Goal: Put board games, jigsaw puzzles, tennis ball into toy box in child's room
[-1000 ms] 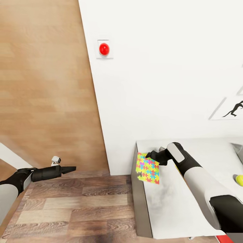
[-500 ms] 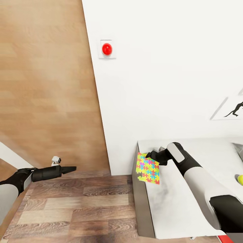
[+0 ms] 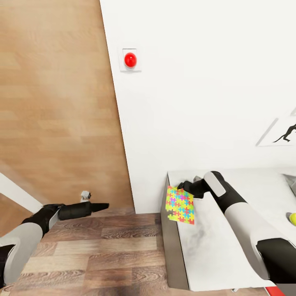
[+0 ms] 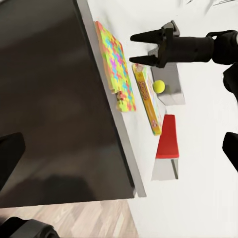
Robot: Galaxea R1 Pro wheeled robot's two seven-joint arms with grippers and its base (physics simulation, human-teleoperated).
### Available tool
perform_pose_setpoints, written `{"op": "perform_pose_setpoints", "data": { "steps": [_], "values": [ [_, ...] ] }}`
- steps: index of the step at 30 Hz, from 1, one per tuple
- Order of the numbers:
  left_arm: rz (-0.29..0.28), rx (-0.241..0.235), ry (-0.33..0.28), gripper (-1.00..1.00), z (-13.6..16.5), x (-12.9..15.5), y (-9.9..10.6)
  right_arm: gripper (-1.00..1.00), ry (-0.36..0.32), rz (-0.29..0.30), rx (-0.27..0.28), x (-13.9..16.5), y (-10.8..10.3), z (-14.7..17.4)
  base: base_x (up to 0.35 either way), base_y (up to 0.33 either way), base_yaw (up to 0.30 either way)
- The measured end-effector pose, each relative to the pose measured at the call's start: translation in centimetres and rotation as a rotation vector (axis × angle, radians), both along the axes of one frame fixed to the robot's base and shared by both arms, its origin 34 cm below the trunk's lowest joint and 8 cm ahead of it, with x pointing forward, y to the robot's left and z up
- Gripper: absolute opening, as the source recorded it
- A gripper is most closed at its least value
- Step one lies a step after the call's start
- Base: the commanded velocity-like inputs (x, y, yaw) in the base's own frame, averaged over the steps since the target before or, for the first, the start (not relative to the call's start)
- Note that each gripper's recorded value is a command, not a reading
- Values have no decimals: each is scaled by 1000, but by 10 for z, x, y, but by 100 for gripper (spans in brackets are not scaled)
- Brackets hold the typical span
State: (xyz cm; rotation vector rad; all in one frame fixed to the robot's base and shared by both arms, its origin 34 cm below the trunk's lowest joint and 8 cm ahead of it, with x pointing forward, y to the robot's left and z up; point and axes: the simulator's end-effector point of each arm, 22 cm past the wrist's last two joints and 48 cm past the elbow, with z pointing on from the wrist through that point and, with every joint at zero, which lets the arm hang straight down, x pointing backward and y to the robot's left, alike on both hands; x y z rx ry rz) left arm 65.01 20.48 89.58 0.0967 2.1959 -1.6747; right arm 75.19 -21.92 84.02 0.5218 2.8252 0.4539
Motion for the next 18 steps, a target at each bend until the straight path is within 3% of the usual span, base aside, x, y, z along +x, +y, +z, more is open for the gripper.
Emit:
{"op": "perform_pose_setpoints", "data": {
  "steps": [2,9,18],
  "values": [
    [-4,1,8,100,-4,2,-18,100,-52,6,3,13,1,17,0,0,0],
    [-22,-13,7,100,-1,8,-53,100,-205,40,22,41,13,69,0,0,0],
    [4,72,24,100,-20,15,-62,100,-257,52,35,41,18,84,0,0,0]
  ]
}}
